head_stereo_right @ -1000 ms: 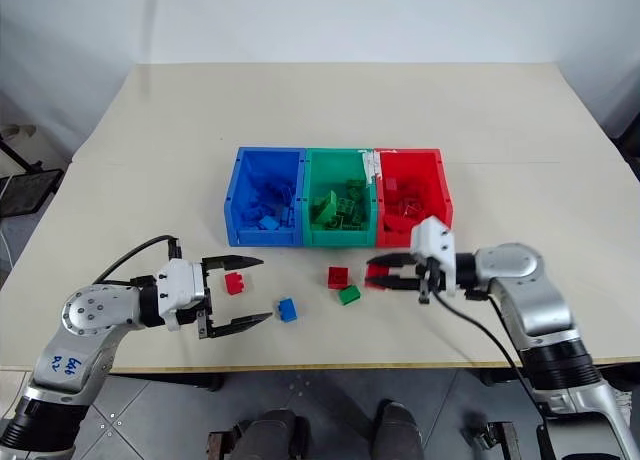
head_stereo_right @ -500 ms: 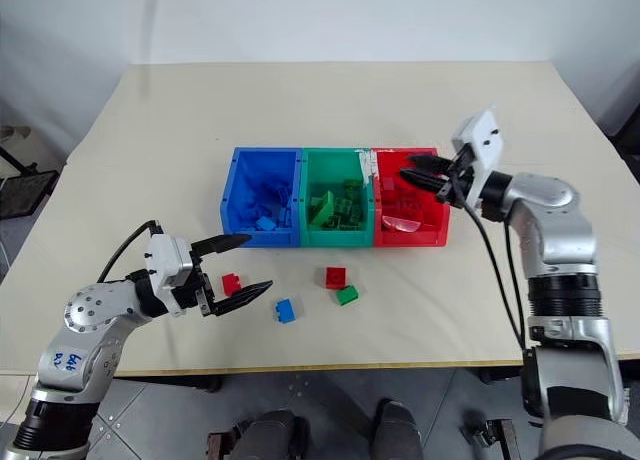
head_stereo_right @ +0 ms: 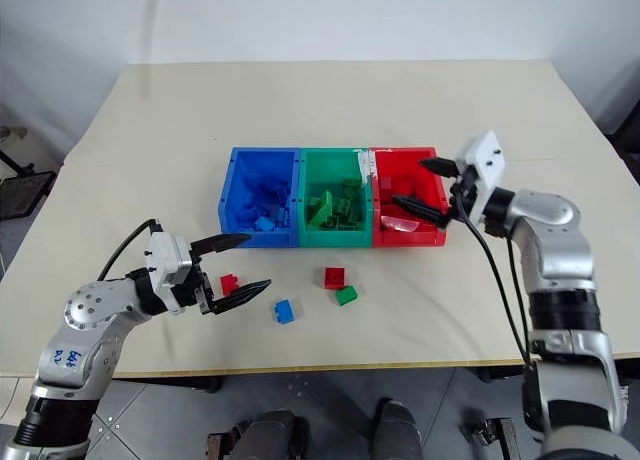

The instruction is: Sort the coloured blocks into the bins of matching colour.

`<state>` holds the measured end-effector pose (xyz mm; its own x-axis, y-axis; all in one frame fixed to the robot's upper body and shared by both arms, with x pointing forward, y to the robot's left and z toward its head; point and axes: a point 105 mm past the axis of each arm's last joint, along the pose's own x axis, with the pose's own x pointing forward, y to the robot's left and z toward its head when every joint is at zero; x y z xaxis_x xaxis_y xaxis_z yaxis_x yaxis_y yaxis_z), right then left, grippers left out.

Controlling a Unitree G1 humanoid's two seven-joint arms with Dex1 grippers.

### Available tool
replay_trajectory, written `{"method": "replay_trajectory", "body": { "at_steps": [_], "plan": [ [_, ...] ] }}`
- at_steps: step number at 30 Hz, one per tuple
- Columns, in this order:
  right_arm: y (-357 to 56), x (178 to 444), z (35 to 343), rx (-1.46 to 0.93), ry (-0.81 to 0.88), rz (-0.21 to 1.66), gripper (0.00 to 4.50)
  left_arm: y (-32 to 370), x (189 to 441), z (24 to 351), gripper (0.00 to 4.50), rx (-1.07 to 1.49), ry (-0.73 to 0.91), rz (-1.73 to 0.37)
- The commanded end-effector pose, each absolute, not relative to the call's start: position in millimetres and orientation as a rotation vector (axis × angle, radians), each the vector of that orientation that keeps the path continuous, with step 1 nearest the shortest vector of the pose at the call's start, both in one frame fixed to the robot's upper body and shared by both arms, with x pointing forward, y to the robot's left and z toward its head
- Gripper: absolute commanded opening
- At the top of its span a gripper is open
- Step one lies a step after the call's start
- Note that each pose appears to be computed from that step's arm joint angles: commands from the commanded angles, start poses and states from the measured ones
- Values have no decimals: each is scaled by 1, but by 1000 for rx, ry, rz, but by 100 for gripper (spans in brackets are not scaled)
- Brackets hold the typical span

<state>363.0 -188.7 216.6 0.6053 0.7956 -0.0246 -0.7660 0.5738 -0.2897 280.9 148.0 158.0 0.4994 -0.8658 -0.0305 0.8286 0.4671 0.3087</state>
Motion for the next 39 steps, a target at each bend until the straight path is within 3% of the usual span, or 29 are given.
{"method": "replay_trajectory", "body": {
  "at_steps": [1, 7, 11, 19, 26, 35, 39],
  "plan": [
    [-192, 327, 233, -325, -190, 1016, 447, 144, 278, 161, 450, 347, -143, -1106],
    [-226, 268, 178, -458, 55, 1070, 447, 141, 270, 150, 450, 458, -100, -1252],
    [-229, 258, 160, -501, 134, 1091, 447, 140, 263, 145, 450, 493, -83, -1314],
    [-160, 266, 140, -473, 148, 1275, 447, 161, 261, 137, 450, 489, -38, -1236],
    [-124, 284, 109, -470, 218, 1318, 447, 183, 246, 134, 450, 492, 3, -1149],
    [-81, 297, 102, -414, 172, 1396, 447, 186, 234, 136, 450, 484, 25, -1099],
    [-82, 296, 98, -416, 189, 1399, 359, 184, 234, 137, 450, 483, 19, -1097]
  ]
}}
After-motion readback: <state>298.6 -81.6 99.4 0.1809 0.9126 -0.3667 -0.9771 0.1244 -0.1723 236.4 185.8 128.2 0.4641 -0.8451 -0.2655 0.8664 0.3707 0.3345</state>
